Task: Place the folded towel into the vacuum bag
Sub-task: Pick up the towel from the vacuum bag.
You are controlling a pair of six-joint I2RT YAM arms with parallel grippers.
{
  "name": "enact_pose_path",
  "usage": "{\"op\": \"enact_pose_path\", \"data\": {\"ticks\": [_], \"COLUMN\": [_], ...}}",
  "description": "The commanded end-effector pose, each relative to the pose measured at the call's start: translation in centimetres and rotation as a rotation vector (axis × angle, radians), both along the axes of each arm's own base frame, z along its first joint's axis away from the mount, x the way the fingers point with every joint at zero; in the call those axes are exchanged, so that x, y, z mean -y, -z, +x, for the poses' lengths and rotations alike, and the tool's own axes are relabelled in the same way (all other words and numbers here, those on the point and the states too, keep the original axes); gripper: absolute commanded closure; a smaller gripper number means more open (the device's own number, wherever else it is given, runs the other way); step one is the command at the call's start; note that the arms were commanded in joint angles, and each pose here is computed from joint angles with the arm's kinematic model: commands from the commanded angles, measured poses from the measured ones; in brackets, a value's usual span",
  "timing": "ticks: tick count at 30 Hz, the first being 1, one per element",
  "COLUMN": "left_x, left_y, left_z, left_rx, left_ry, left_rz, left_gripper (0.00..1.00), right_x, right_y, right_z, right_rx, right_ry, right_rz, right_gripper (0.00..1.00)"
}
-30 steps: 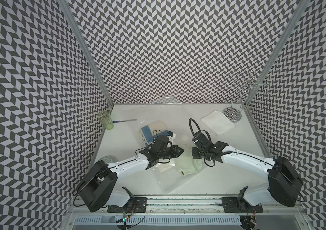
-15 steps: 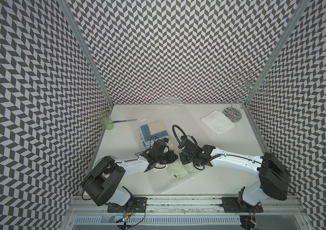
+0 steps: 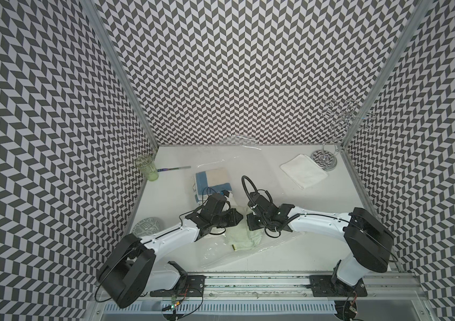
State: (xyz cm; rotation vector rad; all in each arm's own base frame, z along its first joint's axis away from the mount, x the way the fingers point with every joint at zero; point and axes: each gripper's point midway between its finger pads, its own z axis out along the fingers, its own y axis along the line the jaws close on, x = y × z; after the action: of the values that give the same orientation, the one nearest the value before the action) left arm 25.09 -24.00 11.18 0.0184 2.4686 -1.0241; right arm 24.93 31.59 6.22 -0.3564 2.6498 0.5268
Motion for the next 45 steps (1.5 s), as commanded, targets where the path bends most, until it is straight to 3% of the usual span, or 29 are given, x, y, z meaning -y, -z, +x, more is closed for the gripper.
{"op": "enact_pose_path", "data": {"ticks": [1, 4, 8, 11, 19, 24, 28, 31, 35, 40, 45], "left_x": [-3.2, -4.1, -2.3, -1.7, 0.3, 0.2, -0.2, -0.7, -1.4, -4.8, -7.2], "left_y": [-0.3, 0.3, 1.6, 3.2, 4.5, 5.7, 5.5, 5.1, 4.4, 4.0, 1.6], "left_z": [0.0, -0.3, -1.0, -1.1, -0.6, -1.3, -1.9, -1.8, -1.6, -0.5, 0.6], "left_rx": [0.0, -0.012, -0.058, -0.098, -0.089, -0.117, -0.11, -0.1, -0.089, -0.076, -0.031], "left_ry": [-0.061, -0.087, -0.038, -0.028, 0.028, 0.037, 0.037, 0.027, 0.012, -0.105, -0.204], "left_rz": [0.086, 0.084, -0.018, -0.029, -0.058, -0.063, -0.067, -0.065, -0.053, 0.072, 0.068], "left_gripper": [0.7, 0.64, 0.63, 0.66, 0.8, 0.88, 0.89, 0.89, 0.89, 0.9, 0.93], "right_x": [5.6, 7.8, 8.6, 8.4, 0.1, -3.5, -3.6, -3.5, -3.8, -3.6, -1.8], "right_y": [1.0, 0.1, -0.3, -0.8, -4.3, -3.1, -0.1, 1.4, 1.7, 3.3, 5.5], "right_z": [1.7, 3.0, 3.5, 3.8, 0.2, -2.2, -2.9, -3.3, -3.5, -4.1, -4.0], "right_rx": [0.01, 0.034, 0.064, 0.085, 0.182, 0.123, 0.054, 0.023, 0.012, -0.031, 0.019], "right_ry": [0.111, 0.135, 0.111, 0.109, -0.089, -0.175, -0.18, -0.188, -0.202, -0.22, -0.217], "right_rz": [-0.151, -0.18, -0.219, -0.243, -0.212, -0.12, -0.115, -0.124, -0.112, -0.144, -0.347], "right_gripper": [0.94, 0.94, 0.94, 0.94, 0.93, 0.92, 0.9, 0.76, 0.49, 0.32, 0.23]}}
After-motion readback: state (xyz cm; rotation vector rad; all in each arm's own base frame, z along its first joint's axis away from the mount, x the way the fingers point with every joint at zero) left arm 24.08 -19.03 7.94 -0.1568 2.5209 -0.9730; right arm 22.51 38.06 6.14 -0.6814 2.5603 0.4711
